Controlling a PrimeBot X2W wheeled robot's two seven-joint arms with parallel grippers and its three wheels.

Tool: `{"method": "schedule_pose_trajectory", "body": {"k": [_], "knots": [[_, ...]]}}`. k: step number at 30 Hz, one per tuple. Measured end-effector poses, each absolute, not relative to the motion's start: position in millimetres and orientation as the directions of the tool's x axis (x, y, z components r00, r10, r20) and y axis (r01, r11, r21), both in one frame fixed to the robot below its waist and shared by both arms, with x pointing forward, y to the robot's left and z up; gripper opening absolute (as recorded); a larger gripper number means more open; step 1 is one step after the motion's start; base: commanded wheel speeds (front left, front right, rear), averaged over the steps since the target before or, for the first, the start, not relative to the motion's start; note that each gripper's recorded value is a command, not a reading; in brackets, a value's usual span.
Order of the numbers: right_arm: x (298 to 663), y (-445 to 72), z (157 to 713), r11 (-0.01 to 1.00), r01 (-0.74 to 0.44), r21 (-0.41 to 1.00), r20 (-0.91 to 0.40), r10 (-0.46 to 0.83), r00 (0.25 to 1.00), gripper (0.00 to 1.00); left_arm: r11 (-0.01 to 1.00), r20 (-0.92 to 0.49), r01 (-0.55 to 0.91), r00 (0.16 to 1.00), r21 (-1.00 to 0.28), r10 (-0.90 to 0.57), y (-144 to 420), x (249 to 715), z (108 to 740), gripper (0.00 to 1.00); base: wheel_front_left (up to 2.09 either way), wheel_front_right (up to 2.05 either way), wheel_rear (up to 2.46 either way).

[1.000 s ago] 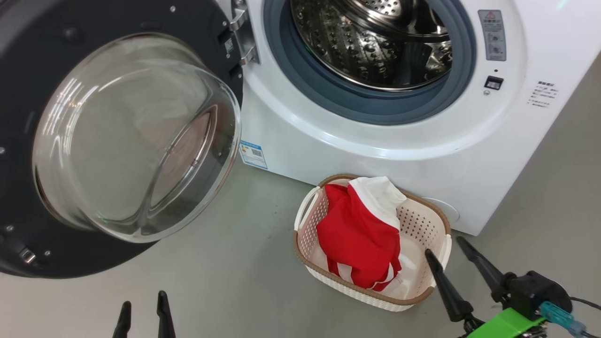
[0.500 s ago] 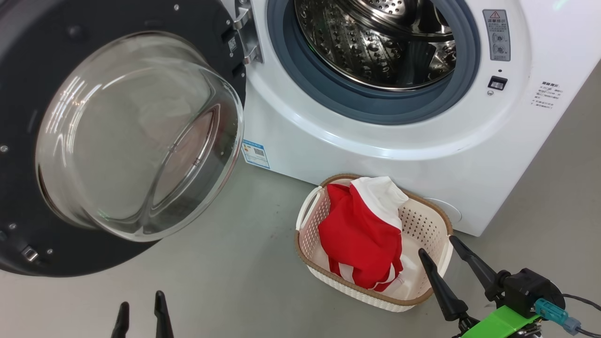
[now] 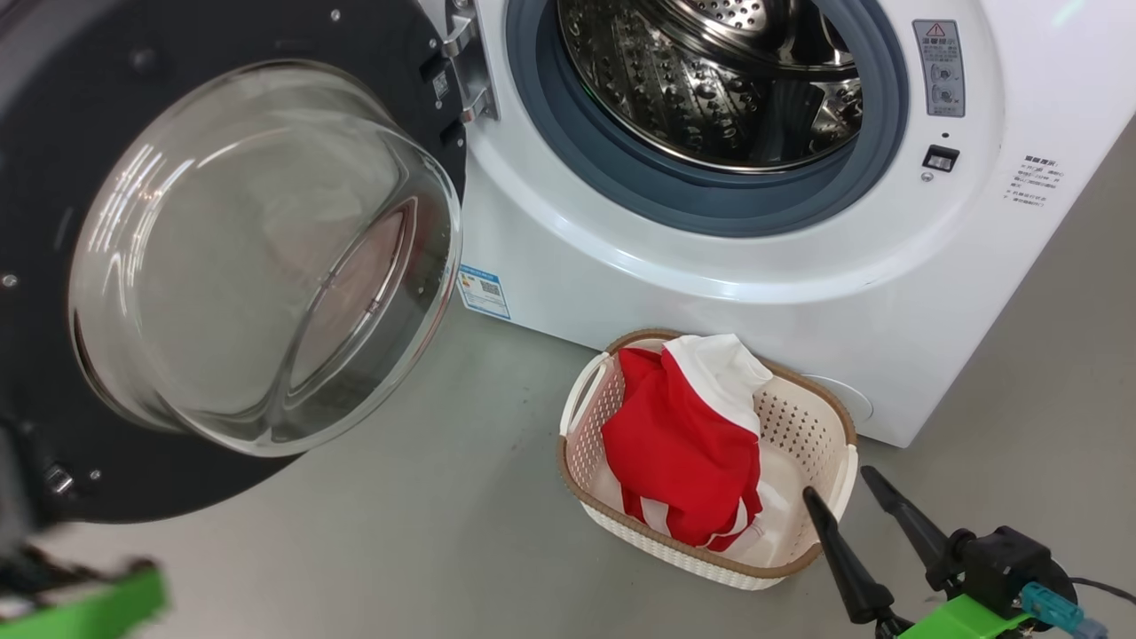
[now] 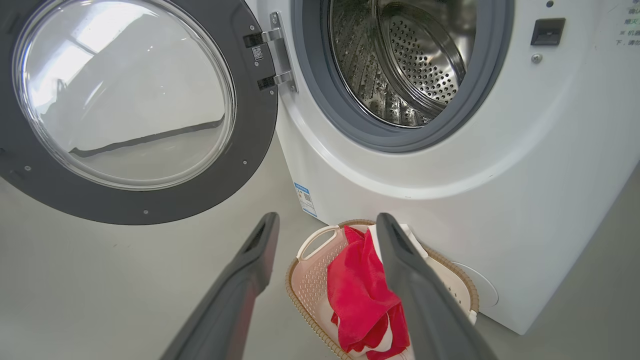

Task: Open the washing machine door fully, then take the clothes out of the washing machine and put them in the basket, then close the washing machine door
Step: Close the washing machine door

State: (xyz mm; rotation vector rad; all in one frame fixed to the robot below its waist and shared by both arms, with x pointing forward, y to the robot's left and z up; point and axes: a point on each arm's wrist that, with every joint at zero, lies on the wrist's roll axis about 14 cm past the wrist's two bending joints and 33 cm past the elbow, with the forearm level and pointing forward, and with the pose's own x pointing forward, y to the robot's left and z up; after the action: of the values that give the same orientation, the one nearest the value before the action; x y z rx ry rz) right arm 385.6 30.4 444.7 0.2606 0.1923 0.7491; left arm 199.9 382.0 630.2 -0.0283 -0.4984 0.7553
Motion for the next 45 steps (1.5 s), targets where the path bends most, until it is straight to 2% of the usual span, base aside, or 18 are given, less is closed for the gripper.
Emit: {"method": "schedule_pose_trajectory", "body": {"k": [3, 7, 11, 15, 20, 24, 27, 30, 34, 45], "knots": [[390, 27, 445, 0.714, -0.630, 0.306, -0.077, 0.678, 0.731, 1.00, 0.733, 0.589, -0.665, 0.538, -0.144, 0.603, 393, 191, 689, 0.00, 0.00, 0.00, 0.00], [392, 27, 444, 0.717, -0.624, 0.312, -0.075, 0.673, 0.736, 1.00, 0.716, 0.699, -0.690, 0.459, -0.107, 0.548, 415, 181, 737, 0.00, 0.00, 0.00, 0.00], [395, 26, 446, 0.724, -0.611, 0.320, -0.068, 0.661, 0.748, 1.00, 0.699, 0.746, -0.710, 0.423, -0.080, 0.515, 440, 180, 768, 0.00, 0.00, 0.00, 0.00], [397, 23, 443, 0.729, -0.604, 0.324, -0.071, 0.655, 0.752, 1.00, 0.693, 0.714, -0.706, 0.409, -0.146, 0.568, 472, 186, 768, 0.00, 0.00, 0.00, 0.00], [398, 18, 440, 0.742, -0.585, 0.328, -0.081, 0.639, 0.765, 1.00, 0.660, 0.585, -0.663, 0.394, -0.353, 0.709, 520, 190, 741, 0.00, 0.00, 0.00, 0.00], [399, 19, 439, 0.740, -0.586, 0.330, -0.080, 0.640, 0.764, 1.00, 0.594, 0.391, -0.634, 0.449, -0.495, 0.804, 554, 196, 709, 0.00, 0.00, 0.00, 0.00], [399, 21, 439, 0.739, -0.586, 0.334, -0.079, 0.641, 0.763, 1.00, 0.552, 0.217, -0.623, 0.532, -0.554, 0.818, 566, 206, 680, 0.00, 0.00, 0.00, 0.00], [400, 21, 438, 0.738, -0.584, 0.338, -0.081, 0.641, 0.763, 1.00, 0.532, -0.016, -0.641, 0.647, -0.554, 0.763, 564, 221, 638, 0.00, 0.00, 0.00, 0.00], [403, 19, 434, 0.743, -0.576, 0.342, -0.086, 0.635, 0.768, 1.00, 0.517, -0.181, -0.642, 0.708, -0.566, 0.682, 553, 233, 607, 0.00, 0.00, 0.00, 0.00], [409, 14, 434, 0.752, -0.565, 0.339, -0.084, 0.622, 0.778, 1.00, 0.515, -0.346, -0.604, 0.785, -0.607, 0.513, 529, 239, 578, 0.00, 0.00, 0.00, 0.00]]}}
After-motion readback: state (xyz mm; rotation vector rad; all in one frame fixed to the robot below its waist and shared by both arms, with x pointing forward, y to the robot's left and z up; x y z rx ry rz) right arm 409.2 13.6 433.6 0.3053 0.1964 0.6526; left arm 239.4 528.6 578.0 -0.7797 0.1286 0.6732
